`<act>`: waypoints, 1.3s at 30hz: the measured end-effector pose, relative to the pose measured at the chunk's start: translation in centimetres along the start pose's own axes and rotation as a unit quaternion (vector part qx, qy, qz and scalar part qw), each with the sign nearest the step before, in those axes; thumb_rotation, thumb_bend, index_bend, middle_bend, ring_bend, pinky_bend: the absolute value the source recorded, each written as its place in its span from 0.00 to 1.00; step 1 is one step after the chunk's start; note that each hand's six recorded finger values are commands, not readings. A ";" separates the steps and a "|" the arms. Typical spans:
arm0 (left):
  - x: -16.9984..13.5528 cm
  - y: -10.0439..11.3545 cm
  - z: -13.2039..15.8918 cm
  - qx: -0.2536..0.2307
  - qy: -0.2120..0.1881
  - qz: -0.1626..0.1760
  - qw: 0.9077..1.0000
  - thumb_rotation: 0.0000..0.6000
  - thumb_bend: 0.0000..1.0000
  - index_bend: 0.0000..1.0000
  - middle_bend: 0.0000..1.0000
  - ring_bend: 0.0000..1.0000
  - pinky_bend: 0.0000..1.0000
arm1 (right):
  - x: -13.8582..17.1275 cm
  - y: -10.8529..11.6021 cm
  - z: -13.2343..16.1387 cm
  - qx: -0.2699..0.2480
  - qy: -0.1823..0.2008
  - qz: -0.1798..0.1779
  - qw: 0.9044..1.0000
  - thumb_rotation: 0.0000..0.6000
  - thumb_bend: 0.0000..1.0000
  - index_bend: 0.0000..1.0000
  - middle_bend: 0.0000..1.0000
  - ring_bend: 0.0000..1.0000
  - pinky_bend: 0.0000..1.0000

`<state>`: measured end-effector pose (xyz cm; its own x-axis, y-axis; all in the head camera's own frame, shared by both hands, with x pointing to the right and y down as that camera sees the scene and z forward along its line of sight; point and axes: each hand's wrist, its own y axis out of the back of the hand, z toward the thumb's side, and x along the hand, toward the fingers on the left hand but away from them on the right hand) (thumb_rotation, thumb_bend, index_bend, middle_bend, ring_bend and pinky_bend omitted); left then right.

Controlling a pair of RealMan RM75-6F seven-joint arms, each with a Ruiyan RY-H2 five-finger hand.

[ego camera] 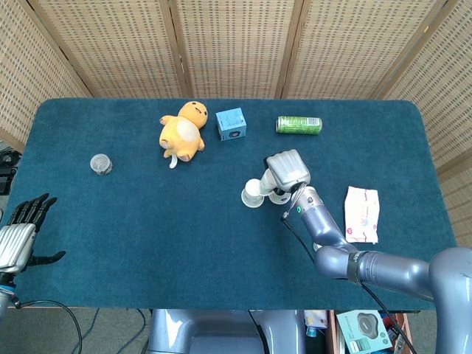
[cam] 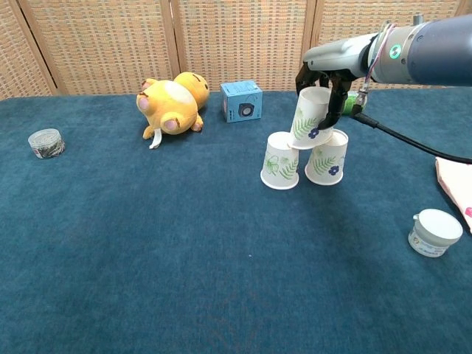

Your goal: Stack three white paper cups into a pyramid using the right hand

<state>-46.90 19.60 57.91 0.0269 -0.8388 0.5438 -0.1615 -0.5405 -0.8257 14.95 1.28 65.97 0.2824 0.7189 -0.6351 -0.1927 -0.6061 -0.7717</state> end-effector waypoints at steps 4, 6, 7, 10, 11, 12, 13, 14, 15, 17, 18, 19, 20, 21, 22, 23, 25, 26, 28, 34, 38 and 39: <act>0.0 0.0 0.0 0.000 -0.001 0.000 1.000 1.00 0.09 0.00 0.00 0.00 0.00 | 0.3 -0.1 -0.1 -0.004 0.004 0.016 1.000 1.00 0.28 0.00 0.00 0.03 0.20; 0.0 0.0 0.1 0.000 -0.001 0.000 1.000 1.00 0.09 0.00 0.00 0.00 0.00 | 0.4 0.1 -0.1 -0.002 0.005 0.017 1.000 1.00 0.28 0.00 0.00 0.00 0.17; 0.0 0.0 0.1 0.000 -0.001 0.000 1.000 1.00 0.09 0.00 0.00 0.00 0.00 | 0.5 0.1 -0.1 -0.001 0.005 0.017 1.000 1.00 0.28 0.00 0.00 0.00 0.17; -0.1 0.0 0.1 0.000 -0.001 0.000 1.000 1.00 0.09 0.00 0.00 0.00 0.00 | 0.7 0.3 -0.1 -0.003 0.007 0.017 1.000 1.00 0.28 0.00 0.00 0.00 0.17; -0.1 0.0 0.1 0.000 -0.001 0.000 1.000 1.00 0.09 0.00 0.00 0.00 0.00 | 0.8 0.4 -0.1 -0.003 0.008 0.016 1.000 1.00 0.28 0.00 0.00 0.00 0.17; -0.1 0.0 0.1 -0.001 -0.001 0.000 1.000 1.00 0.09 0.00 0.00 0.00 0.00 | 1.0 0.5 -0.1 -0.004 0.009 0.014 1.000 1.00 0.28 0.00 0.00 0.00 0.16; -0.1 0.0 0.1 -0.001 -0.002 0.000 1.000 1.00 0.09 0.00 0.00 0.00 0.00 | 1.2 0.7 -0.1 -0.004 0.010 0.012 1.000 1.00 0.28 0.00 0.00 0.00 0.15; -0.1 0.0 0.1 -0.001 -0.002 -0.001 1.000 1.00 0.09 0.00 0.00 0.00 0.00 | 1.5 0.8 -0.1 -0.004 0.012 0.010 1.000 1.00 0.28 0.00 0.00 0.00 0.15; -0.1 0.0 0.1 -0.002 -0.002 -0.001 1.000 1.00 0.09 0.00 0.00 0.00 0.00 | 1.8 1.1 -0.1 -0.005 0.014 0.006 1.000 1.00 0.27 0.00 0.00 0.00 0.14; -0.1 0.1 0.1 -0.003 -0.004 0.000 1.000 1.00 0.09 0.00 0.00 0.00 0.00 | 2.7 1.6 -0.3 -0.004 0.018 -0.004 1.000 1.00 0.23 0.00 0.00 0.00 0.12; -0.2 0.1 0.1 -0.004 -0.004 0.000 1.000 1.00 0.09 0.00 0.00 0.00 0.00 | 3.4 1.9 -0.6 -0.004 0.020 -0.012 1.000 1.00 0.17 0.00 0.00 0.00 0.10; -0.2 0.2 0.1 -0.006 -0.005 0.002 1.000 1.00 0.09 0.00 0.00 0.00 0.00 | 4.0 2.2 -0.9 -0.004 0.022 -0.020 1.000 1.00 0.13 0.00 0.00 0.00 0.08; -0.3 0.3 0.1 -0.008 -0.007 0.003 1.000 1.00 0.09 0.00 0.00 0.00 0.00 | 4.6 2.4 -1.3 -0.003 0.023 -0.028 0.999 1.00 0.07 0.00 0.00 0.00 0.04; -0.4 0.4 0.2 -0.010 -0.008 0.005 1.000 1.00 0.09 0.00 0.00 0.00 0.00 | 5.5 2.6 -1.9 -0.001 0.024 -0.042 0.999 1.00 0.02 0.00 0.00 0.00 0.01; -0.5 0.5 0.2 -0.012 -0.010 0.008 1.000 1.00 0.09 0.00 0.00 0.00 0.00 | 6.2 2.8 -2.4 0.000 0.024 -0.053 0.998 1.00 0.01 0.00 0.00 0.00 0.00; -0.6 0.6 0.2 -0.013 -0.012 0.010 1.000 1.00 0.09 0.00 0.00 0.00 0.00 | 7.0 2.9 -3.1 0.001 0.023 -0.065 0.998 1.00 0.00 0.00 0.00 0.00 0.00; -0.9 0.8 0.3 -0.017 -0.016 0.013 1.000 1.00 0.09 0.00 0.00 0.00 0.00 | 9.0 2.9 -4.7 0.002 0.021 -0.096 0.995 1.00 0.00 0.00 0.00 0.00 0.00; -1.0 0.9 0.3 -0.017 -0.017 0.014 1.000 1.00 0.09 0.00 0.00 0.00 0.00 | 9.9 2.8 -5.6 0.001 0.019 -0.109 0.994 1.00 0.00 0.00 0.00 0.00 0.00; -1.4 1.0 0.3 -0.018 -0.019 0.018 0.999 1.00 0.09 0.00 0.00 0.00 0.00 | 12.6 2.1 -7.8 -0.006 0.013 -0.139 0.990 1.00 0.00 0.00 0.00 0.00 0.00; -2.4 1.3 0.3 -0.019 -0.024 0.029 0.999 1.00 0.09 0.00 0.00 0.00 0.00 | 21.8 -2.2 -14.3 -0.045 -0.034 -0.181 0.982 1.00 0.00 0.00 0.00 0.00 0.00; -2.8 1.5 0.4 -0.018 -0.029 0.039 0.999 1.00 0.09 0.00 0.00 0.00 0.00 | 25.8 -4.6 -16.5 -0.067 -0.053 -0.188 0.978 1.00 0.00 0.00 0.00 0.00 0.00; -2.9 1.6 0.5 -0.019 -0.031 0.042 0.998 1.00 0.09 0.00 0.00 0.00 0.00 | 26.6 -5.1 -16.8 -0.078 -0.056 -0.190 0.977 1.00 0.00 0.00 0.00 0.00 0.00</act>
<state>-46.74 21.13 54.96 0.0731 -0.8845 0.4607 -0.2022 -0.4655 -0.8616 39.23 17.75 53.59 0.2002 0.9296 -0.3094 0.0540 -0.3258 -0.9439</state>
